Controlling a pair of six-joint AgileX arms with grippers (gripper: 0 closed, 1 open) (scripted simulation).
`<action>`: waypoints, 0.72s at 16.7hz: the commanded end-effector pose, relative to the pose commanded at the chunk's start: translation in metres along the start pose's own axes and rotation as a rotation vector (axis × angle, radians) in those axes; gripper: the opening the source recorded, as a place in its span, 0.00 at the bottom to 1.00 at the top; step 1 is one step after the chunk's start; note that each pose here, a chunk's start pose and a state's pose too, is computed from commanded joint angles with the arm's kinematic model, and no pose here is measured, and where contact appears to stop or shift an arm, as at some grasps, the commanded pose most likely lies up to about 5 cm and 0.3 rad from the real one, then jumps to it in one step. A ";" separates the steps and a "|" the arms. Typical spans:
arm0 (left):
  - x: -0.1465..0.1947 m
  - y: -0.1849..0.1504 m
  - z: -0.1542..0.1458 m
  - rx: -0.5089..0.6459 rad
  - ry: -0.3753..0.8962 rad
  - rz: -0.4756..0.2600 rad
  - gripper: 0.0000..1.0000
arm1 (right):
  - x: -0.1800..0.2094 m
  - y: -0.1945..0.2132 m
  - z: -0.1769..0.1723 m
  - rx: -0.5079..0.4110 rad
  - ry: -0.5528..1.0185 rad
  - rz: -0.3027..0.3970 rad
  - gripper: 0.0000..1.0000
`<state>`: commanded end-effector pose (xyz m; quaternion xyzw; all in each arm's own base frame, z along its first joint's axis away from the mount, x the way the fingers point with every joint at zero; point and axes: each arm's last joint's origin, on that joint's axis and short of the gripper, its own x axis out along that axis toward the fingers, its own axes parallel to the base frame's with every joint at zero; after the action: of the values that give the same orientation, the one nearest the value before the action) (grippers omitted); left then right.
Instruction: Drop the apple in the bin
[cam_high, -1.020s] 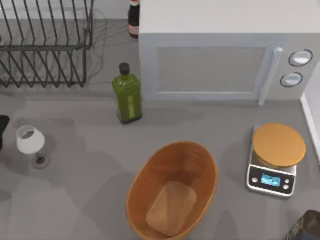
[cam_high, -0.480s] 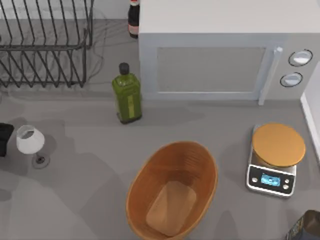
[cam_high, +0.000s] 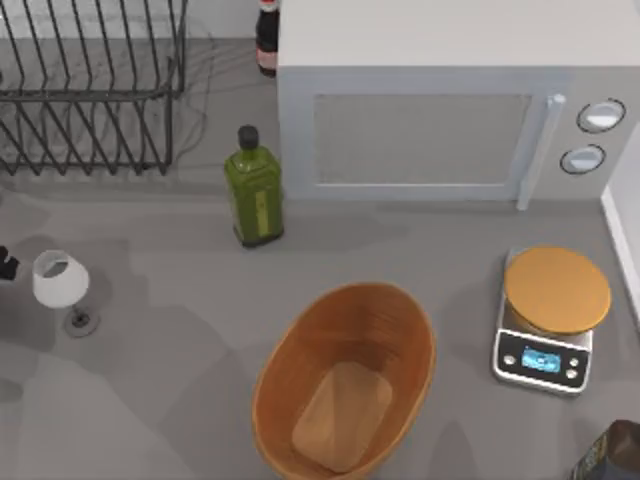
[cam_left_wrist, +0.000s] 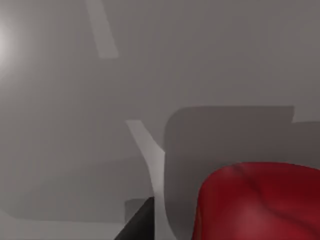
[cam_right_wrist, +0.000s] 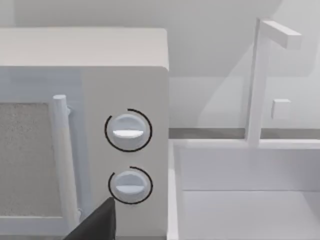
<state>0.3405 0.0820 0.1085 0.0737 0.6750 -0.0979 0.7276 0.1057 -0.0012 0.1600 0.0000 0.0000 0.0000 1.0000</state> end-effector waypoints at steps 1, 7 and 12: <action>0.000 0.000 0.000 0.000 0.000 0.000 0.32 | 0.000 0.000 0.000 0.000 0.000 0.000 1.00; 0.000 0.000 0.000 0.000 0.000 0.000 0.00 | 0.000 0.000 0.000 0.000 0.000 0.000 1.00; 0.000 0.000 0.000 0.000 0.000 0.000 0.00 | 0.000 0.000 0.000 0.000 0.000 0.000 1.00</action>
<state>0.3405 0.0820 0.1085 0.0737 0.6750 -0.0979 0.7276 0.1057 -0.0012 0.1600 0.0000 0.0000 0.0000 1.0000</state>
